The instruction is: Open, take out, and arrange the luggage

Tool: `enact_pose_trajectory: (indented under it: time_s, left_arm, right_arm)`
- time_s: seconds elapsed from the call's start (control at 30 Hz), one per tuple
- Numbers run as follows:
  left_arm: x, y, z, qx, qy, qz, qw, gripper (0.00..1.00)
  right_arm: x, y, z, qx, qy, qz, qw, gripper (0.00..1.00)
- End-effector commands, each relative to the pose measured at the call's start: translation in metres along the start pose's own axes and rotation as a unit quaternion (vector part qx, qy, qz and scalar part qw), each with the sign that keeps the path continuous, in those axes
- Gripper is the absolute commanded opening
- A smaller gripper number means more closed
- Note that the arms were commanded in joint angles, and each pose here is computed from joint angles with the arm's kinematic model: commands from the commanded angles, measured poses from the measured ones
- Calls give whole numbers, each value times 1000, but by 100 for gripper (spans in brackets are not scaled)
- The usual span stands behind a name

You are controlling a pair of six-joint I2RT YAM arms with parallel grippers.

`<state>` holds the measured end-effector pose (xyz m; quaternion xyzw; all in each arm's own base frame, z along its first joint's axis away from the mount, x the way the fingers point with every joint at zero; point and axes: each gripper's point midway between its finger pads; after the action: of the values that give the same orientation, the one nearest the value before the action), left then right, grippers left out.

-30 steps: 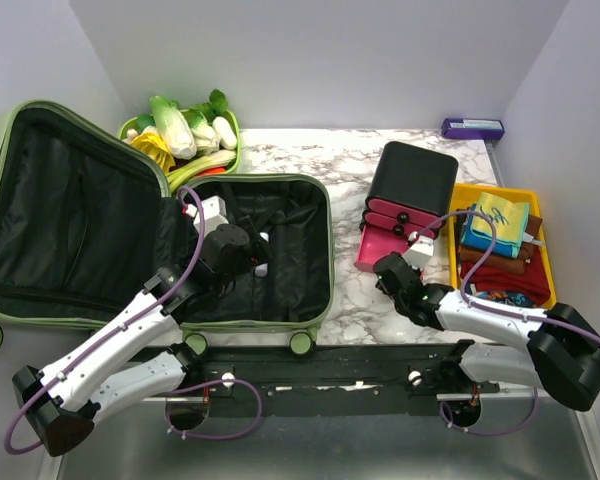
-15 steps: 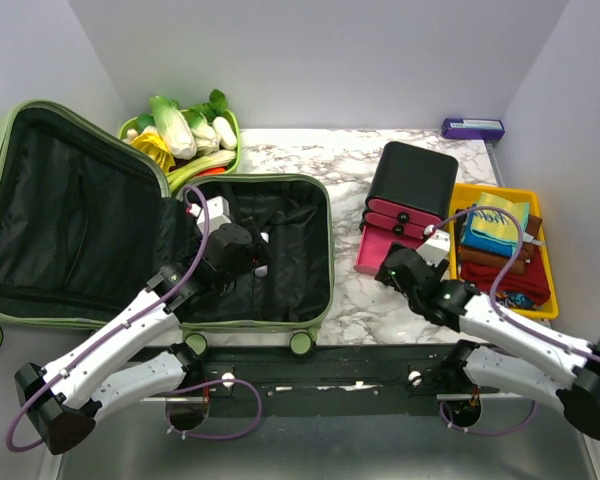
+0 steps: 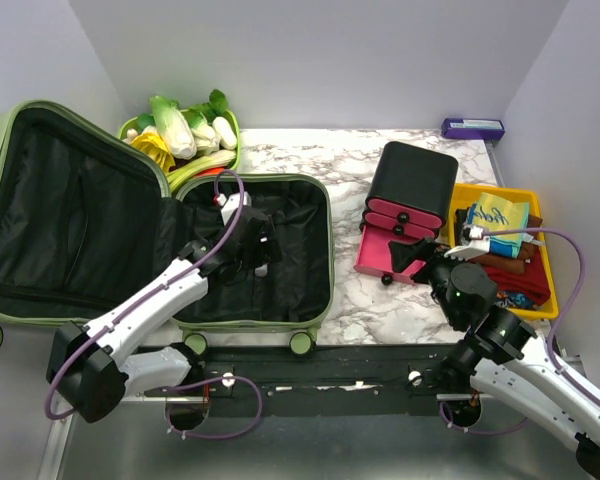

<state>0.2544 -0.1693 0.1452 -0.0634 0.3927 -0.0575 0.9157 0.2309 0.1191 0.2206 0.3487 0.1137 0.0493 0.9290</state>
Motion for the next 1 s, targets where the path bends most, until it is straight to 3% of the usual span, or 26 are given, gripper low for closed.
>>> enact_pose_trajectory:
  time_s: [0.0, 0.1, 0.23, 0.4, 0.53, 0.6, 0.63, 0.97]
  left_arm:
    - [19, -7, 6, 6, 15, -34, 999, 99]
    - [38, 6, 10, 2, 33, -21, 999, 97]
    - [59, 6, 17, 9, 48, -34, 998, 86]
    - [95, 19, 2, 24, 97, 1, 995, 79]
    - [115, 17, -2, 35, 128, 10, 991, 59]
    - [124, 24, -8, 34, 139, 34, 989, 58]
    - [127, 24, -4, 34, 136, 36, 989, 53]
    - [145, 37, -17, 40, 168, 81, 982, 46]
  right_arm:
    - [2, 25, 4, -39, -2, 63, 997, 100]
    - [4, 29, 0, -51, 11, 67, 996, 100]
    - [9, 30, -10, -63, 32, 66, 995, 100]
    - [9, 30, -12, -63, 35, 64, 995, 100]
    - [9, 26, -14, -63, 35, 60, 996, 100]
    - [9, 22, -15, -61, 33, 55, 996, 100]
    - [8, 22, -15, -61, 33, 56, 996, 100]
    - [6, 15, -9, -73, 22, 44, 996, 100]
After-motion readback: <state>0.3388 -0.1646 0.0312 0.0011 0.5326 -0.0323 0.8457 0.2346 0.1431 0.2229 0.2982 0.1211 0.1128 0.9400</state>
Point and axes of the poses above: each gripper's point midway between its finger pads, its own x axis out along the fingers, its own y axis along the line the jaws close on, z = x × y, and after that the axes turned 12 degrees about x, right-handed
